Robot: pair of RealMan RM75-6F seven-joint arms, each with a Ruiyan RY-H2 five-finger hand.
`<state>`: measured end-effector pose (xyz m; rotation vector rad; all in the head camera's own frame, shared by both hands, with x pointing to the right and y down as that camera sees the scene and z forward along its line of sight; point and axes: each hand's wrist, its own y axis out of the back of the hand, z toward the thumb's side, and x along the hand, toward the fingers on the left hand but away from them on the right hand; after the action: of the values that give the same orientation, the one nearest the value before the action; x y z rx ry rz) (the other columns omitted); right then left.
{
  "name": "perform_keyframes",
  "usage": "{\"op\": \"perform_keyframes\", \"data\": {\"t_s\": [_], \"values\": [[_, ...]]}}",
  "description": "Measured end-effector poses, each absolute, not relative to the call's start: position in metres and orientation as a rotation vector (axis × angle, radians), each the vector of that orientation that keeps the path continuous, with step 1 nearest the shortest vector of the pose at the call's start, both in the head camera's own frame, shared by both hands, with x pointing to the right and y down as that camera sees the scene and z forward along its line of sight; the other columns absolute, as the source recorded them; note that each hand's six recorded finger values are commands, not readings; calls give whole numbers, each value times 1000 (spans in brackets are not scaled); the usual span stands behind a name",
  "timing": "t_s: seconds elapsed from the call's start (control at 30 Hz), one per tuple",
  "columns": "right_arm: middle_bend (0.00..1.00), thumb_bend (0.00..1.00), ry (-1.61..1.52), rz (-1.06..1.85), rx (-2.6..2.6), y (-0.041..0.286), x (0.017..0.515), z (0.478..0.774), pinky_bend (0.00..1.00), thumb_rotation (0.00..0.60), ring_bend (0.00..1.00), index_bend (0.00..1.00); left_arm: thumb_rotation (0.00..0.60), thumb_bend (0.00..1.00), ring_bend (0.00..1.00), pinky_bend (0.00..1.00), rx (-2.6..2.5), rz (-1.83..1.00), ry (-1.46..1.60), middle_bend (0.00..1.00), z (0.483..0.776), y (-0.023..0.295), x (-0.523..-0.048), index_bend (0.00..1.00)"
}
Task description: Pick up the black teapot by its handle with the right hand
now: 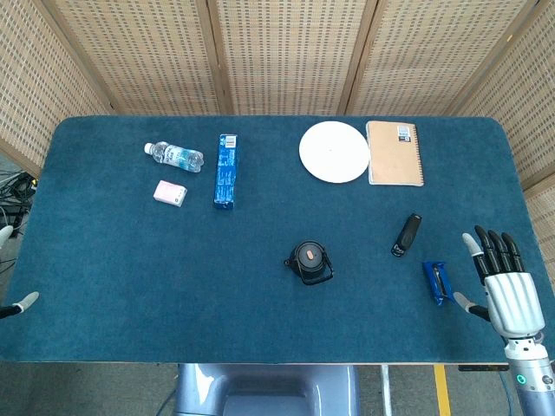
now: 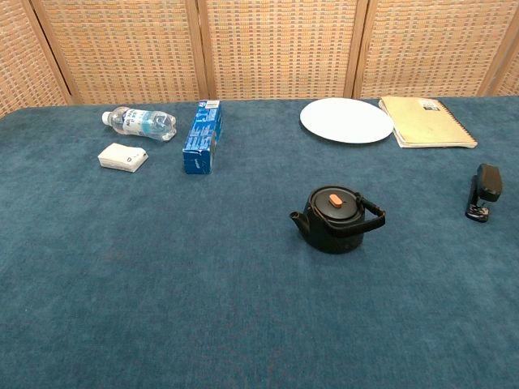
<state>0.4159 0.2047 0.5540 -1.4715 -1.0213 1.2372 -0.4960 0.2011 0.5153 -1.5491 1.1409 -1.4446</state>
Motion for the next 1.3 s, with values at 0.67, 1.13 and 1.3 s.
{"op": "perform_keyframes", "data": {"t_s": [0.67, 1.13, 1.3], "values": [[0, 0, -808, 1167, -1713, 195, 351, 575, 0, 600, 0, 0, 600, 0, 0, 0, -1550, -1462, 1137, 0, 520, 196, -495, 0], [170, 0, -577, 1026, -2056, 159, 223, 592, 0, 600, 147, 151, 600, 0, 0, 0, -1548, -1495, 1160, 0, 524, 192, -504, 0], [259, 0, -587, 1083, -2068, 155, 209, 606, 0, 600, 233, 231, 600, 0, 0, 0, -1552, -1496, 1162, 0, 525, 191, -505, 0]]}}
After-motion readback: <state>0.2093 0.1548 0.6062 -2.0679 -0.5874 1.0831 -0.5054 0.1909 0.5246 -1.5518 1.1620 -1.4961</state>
